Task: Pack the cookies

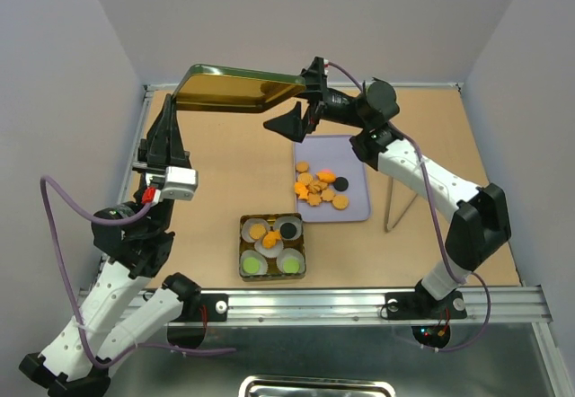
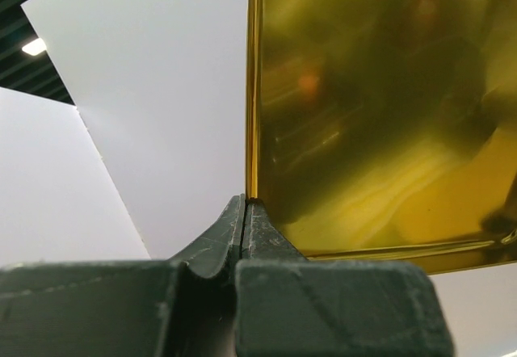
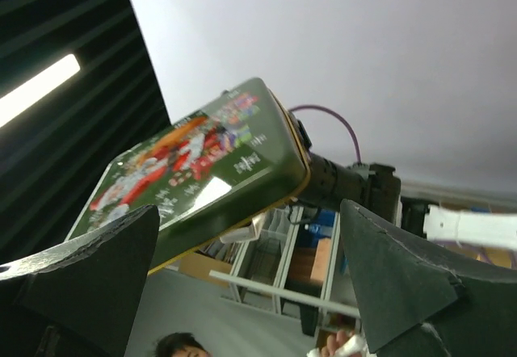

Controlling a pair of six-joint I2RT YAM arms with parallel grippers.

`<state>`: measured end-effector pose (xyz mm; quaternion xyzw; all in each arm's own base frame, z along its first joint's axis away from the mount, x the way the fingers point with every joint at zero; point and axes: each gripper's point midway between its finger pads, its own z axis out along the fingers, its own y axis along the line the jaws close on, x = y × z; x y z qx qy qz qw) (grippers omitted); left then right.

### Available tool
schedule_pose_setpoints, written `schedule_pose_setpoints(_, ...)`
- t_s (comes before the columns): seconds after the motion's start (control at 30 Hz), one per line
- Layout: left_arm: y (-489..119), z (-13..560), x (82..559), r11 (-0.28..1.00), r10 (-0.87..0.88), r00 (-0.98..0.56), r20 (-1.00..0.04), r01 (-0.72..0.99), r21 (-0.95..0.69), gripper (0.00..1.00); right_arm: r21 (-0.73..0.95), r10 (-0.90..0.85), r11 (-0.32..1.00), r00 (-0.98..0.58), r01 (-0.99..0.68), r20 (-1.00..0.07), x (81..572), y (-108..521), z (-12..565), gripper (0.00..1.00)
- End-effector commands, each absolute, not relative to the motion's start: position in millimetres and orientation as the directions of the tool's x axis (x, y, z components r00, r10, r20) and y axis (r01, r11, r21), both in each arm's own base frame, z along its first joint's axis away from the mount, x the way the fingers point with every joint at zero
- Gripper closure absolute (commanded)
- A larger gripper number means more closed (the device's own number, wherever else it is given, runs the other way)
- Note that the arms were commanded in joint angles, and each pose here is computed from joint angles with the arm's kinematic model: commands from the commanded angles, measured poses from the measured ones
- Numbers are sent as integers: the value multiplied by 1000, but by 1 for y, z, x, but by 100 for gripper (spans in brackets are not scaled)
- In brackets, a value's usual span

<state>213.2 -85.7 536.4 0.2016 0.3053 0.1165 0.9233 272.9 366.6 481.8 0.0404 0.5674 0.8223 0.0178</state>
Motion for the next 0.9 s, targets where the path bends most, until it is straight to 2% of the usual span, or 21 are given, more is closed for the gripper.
schedule_pose_setpoints(0.0, -80, 549, 203, 899, 336, 816, -470, -129, 419, 100, 817, -165, -261, -858, 514, 487, 237, 346, 509, 3)
schedule_pose_setpoints(0.17, -84, 546, 207, 890, 348, 812, -468, -130, 437, 100, 824, -170, -215, -851, 525, 498, 228, 344, 507, 3)
schedule_pose_setpoints(0.53, -89, 537, 212, 872, 371, 799, -474, -124, 474, 100, 832, -182, -245, -866, 498, 465, 223, 344, 529, 5)
schedule_pose_setpoints(0.63, -90, 534, 214, 869, 376, 795, -476, -124, 480, 100, 829, -184, -250, -865, 500, 466, 223, 345, 531, 11)
schedule_pose_setpoints(0.67, -91, 532, 216, 866, 379, 792, -478, -123, 484, 100, 830, -184, -251, -867, 498, 464, 222, 345, 532, 17)
schedule_pose_setpoints(0.87, -94, 526, 220, 858, 391, 785, -481, -121, 499, 100, 828, -194, -261, -867, 496, 459, 224, 347, 537, 36)
